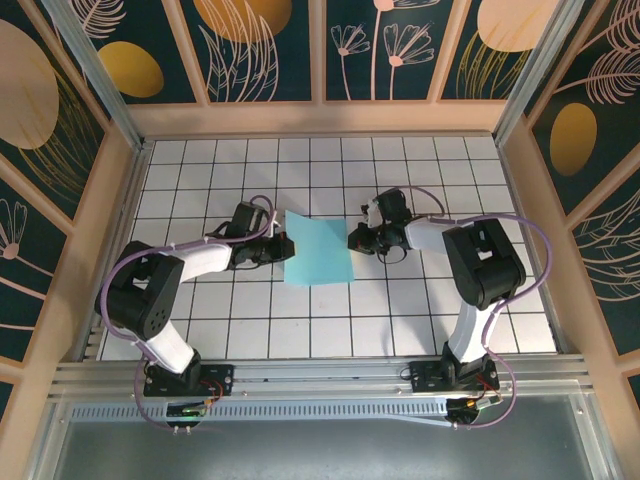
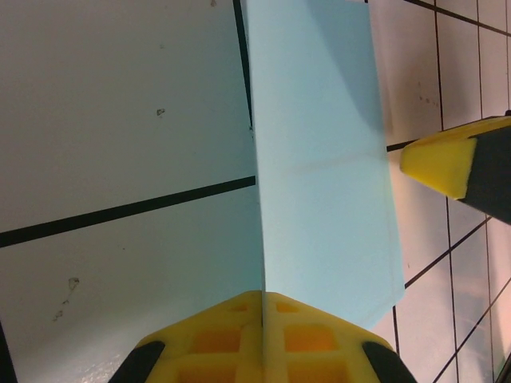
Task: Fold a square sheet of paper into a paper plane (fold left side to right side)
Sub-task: First fold in half a square sheet of paper at the center of the table.
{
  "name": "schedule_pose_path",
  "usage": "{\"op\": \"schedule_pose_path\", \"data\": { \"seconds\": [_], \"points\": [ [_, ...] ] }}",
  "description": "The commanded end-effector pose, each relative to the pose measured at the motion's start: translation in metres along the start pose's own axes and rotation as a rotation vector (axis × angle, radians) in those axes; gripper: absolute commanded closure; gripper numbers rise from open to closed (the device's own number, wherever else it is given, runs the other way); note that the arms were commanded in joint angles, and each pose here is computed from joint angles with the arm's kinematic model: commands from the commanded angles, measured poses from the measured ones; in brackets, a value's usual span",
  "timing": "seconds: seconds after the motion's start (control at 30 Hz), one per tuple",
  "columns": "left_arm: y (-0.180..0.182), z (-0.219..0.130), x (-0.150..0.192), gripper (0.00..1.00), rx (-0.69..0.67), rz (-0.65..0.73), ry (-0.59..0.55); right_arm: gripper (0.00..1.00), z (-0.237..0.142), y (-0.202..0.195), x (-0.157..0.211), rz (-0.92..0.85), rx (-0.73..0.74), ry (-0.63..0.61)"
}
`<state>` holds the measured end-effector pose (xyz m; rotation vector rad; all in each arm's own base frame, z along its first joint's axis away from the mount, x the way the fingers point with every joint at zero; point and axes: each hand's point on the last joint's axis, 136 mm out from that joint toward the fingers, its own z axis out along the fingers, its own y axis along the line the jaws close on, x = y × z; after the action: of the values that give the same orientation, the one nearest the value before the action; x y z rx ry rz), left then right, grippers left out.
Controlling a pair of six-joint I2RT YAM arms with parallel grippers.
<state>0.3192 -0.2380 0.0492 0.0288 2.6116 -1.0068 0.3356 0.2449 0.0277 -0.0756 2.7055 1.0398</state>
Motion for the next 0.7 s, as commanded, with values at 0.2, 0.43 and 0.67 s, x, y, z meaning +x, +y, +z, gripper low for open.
{"op": "schedule_pose_path", "data": {
  "seconds": [0.2, 0.43, 0.67],
  "points": [
    [0.001, 0.002, -0.006, 0.95, -0.044, 0.05, 0.038, 1.0, 0.007, -0.007, 0.003, -0.043, 0.039, 0.014],
    [-0.024, -0.002, -0.019, 0.68, 0.06, 0.04, 0.0, 1.0, 0.008, -0.018, 0.012, -0.026, 0.072, 0.034],
    [-0.049, -0.009, -0.027, 0.49, 0.156, 0.053, -0.017, 1.0, 0.01, -0.018, 0.014, -0.021, 0.071, 0.037]
  ]
}}
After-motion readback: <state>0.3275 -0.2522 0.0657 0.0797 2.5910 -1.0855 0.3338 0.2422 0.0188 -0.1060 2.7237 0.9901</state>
